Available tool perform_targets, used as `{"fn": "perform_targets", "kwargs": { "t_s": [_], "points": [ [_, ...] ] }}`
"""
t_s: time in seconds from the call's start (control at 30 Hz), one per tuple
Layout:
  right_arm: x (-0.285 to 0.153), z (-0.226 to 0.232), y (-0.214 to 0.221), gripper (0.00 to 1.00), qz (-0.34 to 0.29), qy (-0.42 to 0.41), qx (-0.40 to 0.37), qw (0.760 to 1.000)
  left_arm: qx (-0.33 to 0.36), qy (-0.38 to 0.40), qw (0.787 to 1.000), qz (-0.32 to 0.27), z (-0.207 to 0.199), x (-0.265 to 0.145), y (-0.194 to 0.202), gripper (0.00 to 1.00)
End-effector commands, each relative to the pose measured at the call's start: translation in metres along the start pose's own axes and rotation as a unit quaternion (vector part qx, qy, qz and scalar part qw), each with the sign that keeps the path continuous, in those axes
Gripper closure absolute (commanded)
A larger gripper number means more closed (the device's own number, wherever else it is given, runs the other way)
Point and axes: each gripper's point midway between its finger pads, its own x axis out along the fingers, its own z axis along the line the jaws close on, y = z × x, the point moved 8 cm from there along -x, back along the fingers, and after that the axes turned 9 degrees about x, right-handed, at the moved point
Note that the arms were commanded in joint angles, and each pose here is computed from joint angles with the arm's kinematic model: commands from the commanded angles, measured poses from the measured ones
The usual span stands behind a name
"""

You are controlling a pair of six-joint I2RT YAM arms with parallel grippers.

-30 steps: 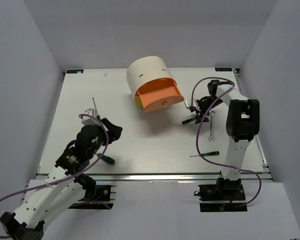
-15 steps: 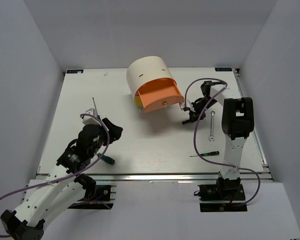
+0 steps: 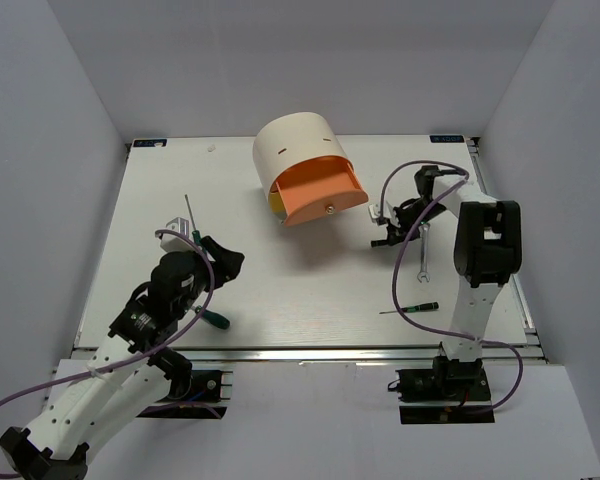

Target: Sort the tools into containers

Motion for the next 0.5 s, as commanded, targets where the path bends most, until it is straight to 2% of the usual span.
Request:
{"fn": "perform_targets", "kwargs": {
  "t_s": [0.0, 0.23, 0.4, 0.47],
  "points": [
    [-0.033, 0.012, -0.028, 1.0, -0.035, 0.02, -0.061, 0.997, -0.006, 0.007, 1.0, -0.009, 0.0, 0.002, 0.0, 0.27],
    [-0.07, 0.049, -0.071, 1.0, -0.077, 0.025, -0.12, 0.989, -0.003, 0.019, 1.0, -0.008, -0.005, 0.006, -0.001, 0.27],
    [-0.108, 0.09, -0.123, 1.0, -0.132, 0.059, -0.158, 0.977, -0.005, 0.025, 1.0, -0.014, -0.003, 0.005, 0.001, 0.27],
    [-0.12, 0.109, -0.151, 1.0, -0.152, 0.076, -0.195, 0.966, -0.007, 0.028, 0.999, -0.016, -0.003, 0.005, 0.001, 0.27]
  ]
}}
